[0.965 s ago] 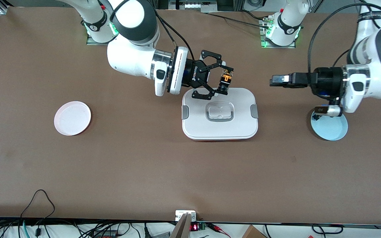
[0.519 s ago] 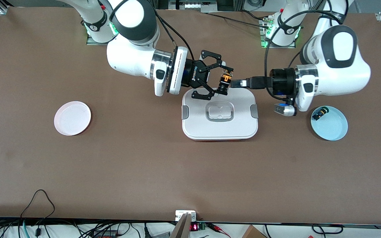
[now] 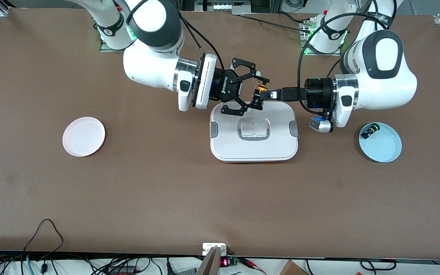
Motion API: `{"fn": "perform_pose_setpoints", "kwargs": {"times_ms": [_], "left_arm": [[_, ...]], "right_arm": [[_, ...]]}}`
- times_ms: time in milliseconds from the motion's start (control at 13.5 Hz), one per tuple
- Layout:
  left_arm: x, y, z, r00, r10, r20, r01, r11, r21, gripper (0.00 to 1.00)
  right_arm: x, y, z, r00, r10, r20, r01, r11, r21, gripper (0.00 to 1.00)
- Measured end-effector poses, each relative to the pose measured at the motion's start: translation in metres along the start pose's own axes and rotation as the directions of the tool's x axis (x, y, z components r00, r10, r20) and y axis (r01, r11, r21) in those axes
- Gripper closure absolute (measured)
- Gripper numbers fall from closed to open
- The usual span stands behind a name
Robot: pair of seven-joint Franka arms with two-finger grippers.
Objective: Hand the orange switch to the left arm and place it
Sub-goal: 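Reach the left gripper toward the switch held by the right gripper, then close the left gripper on the switch while the right gripper opens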
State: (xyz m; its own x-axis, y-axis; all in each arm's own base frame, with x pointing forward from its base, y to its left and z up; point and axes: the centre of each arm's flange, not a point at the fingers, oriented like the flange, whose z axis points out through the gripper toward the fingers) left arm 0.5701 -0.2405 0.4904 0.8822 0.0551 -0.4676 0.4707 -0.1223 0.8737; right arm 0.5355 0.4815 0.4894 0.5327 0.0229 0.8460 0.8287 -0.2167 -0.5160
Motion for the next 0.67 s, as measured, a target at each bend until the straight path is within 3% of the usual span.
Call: {"fn": "perform_pose_setpoints", "kwargs": {"times_ms": [74,223,371,668], "left_arm": [[-0.0010,-0.0006,0.0023,1.000,0.000,0.004,0.000,1.000,0.002,0.10],[-0.0041,-0.0007,0.0081,1.000,0.001,0.014,-0.001,1.000,0.005,0.36],[-0.0048,0.0000,0.0077,1.000,0.004,0.015,-0.004,1.000,0.004,0.56],[-0.0056,0.0008,0.0037,0.999,0.006,0.034,-0.006,1.000,-0.001,0.58]], "right_arm": [[0.0000,0.0000,0.0000,1.000,0.000,0.000,0.000,1.000,0.000,0.27],[0.0000,0.0000,0.0000,1.000,0.000,0.000,0.000,1.000,-0.001,0.27],[0.0000,-0.0004,0.0004,1.000,0.002,-0.001,-0.002,1.000,-0.001,0.27],[0.0013,-0.0042,0.0028,1.000,0.005,-0.003,-0.005,1.000,0.005,0.27]]}}
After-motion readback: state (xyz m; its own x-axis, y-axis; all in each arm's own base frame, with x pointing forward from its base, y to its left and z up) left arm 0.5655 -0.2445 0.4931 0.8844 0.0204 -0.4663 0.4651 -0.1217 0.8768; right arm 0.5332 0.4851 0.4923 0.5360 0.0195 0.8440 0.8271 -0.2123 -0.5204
